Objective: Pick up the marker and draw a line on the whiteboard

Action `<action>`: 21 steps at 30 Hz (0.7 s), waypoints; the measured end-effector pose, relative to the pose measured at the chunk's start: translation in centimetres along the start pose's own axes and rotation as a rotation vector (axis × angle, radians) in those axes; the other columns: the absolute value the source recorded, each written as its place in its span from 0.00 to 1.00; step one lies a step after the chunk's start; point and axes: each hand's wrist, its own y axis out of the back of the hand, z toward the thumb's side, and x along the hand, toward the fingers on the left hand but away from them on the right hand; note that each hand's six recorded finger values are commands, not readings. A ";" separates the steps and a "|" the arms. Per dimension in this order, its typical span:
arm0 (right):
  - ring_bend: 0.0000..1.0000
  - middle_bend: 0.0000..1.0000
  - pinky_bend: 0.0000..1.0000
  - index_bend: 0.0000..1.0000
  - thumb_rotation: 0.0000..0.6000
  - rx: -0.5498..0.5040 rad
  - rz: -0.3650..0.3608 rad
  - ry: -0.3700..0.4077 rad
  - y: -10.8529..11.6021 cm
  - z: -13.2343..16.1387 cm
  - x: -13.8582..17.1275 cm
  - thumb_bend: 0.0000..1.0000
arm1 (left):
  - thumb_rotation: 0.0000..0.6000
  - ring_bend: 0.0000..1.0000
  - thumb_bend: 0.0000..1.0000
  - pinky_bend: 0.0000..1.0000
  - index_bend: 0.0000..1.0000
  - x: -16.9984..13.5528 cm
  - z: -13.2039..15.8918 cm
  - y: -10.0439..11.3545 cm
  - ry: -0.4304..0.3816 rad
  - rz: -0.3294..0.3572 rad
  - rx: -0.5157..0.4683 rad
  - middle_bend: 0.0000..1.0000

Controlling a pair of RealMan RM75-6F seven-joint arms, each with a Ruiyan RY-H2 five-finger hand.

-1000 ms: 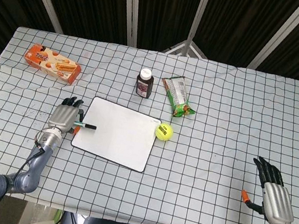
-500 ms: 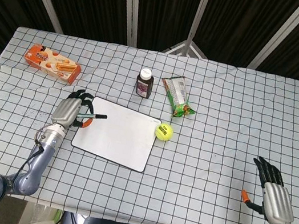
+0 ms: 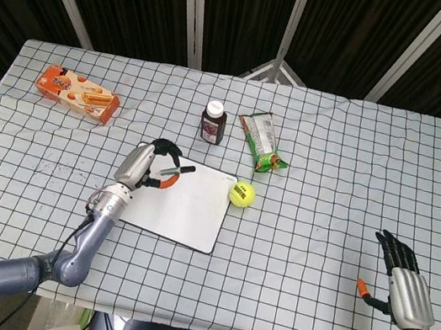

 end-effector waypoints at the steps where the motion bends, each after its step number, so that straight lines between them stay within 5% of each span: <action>1: 0.00 0.00 0.00 0.00 1.00 -0.001 0.001 0.000 0.0 0.0 0.0 0.33 | 1.00 0.18 0.53 0.28 0.71 0.2 0.1 -0.3 -0.004 -0.003 -0.009 0.32; 21: 0.00 0.00 0.00 0.00 1.00 -0.014 0.010 -0.002 0.0 -0.1 -0.2 0.33 | 1.00 0.18 0.53 0.28 0.72 2.6 1.1 -6.4 -0.039 -0.075 -0.122 0.33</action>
